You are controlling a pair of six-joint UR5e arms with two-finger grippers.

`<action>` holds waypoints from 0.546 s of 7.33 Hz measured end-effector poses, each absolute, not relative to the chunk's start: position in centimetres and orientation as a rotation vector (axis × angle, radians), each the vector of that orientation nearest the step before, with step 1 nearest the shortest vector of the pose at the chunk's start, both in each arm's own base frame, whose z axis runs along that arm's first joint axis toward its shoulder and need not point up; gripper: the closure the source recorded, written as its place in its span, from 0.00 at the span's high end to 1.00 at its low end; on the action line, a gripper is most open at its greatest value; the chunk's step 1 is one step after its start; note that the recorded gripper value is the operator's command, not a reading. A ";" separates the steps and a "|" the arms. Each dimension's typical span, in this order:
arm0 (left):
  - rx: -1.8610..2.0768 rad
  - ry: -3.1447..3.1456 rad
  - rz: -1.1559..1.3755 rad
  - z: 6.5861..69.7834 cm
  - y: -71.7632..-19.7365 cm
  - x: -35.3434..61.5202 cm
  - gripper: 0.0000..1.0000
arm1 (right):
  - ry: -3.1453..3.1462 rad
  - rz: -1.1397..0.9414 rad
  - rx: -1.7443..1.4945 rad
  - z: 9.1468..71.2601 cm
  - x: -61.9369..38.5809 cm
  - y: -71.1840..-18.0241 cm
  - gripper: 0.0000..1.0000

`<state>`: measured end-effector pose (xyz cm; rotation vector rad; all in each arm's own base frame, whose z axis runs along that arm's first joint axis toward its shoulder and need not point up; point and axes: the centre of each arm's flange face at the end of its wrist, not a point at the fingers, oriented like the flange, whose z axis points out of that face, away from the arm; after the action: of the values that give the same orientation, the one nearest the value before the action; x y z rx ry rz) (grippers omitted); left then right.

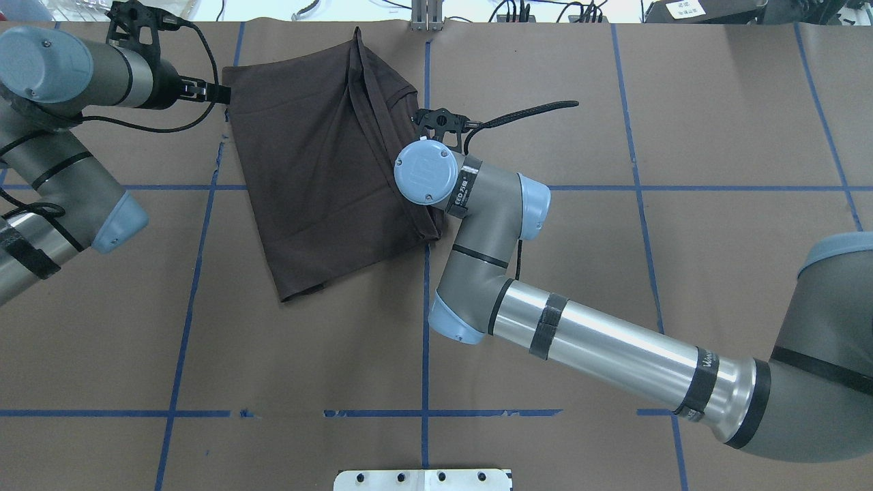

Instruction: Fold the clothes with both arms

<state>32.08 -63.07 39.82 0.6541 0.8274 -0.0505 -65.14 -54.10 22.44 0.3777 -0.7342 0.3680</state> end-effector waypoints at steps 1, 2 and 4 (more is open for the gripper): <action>0.654 0.829 -0.050 39.8 -63.0 32.2 1.00 | -0.735 0.368 0.377 22.4 -65.1 -54.1 0.00; 0.652 0.831 -0.052 39.7 -63.0 32.3 1.00 | -0.743 0.369 0.377 22.3 -64.8 -53.9 0.00; 0.641 0.843 -0.059 39.6 -62.6 33.0 1.00 | -0.780 0.363 0.382 24.0 -61.7 -51.6 0.00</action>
<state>32.97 -62.61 39.56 0.6413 0.8428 -0.0592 -61.72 -51.63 24.03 0.3824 -0.7803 0.3631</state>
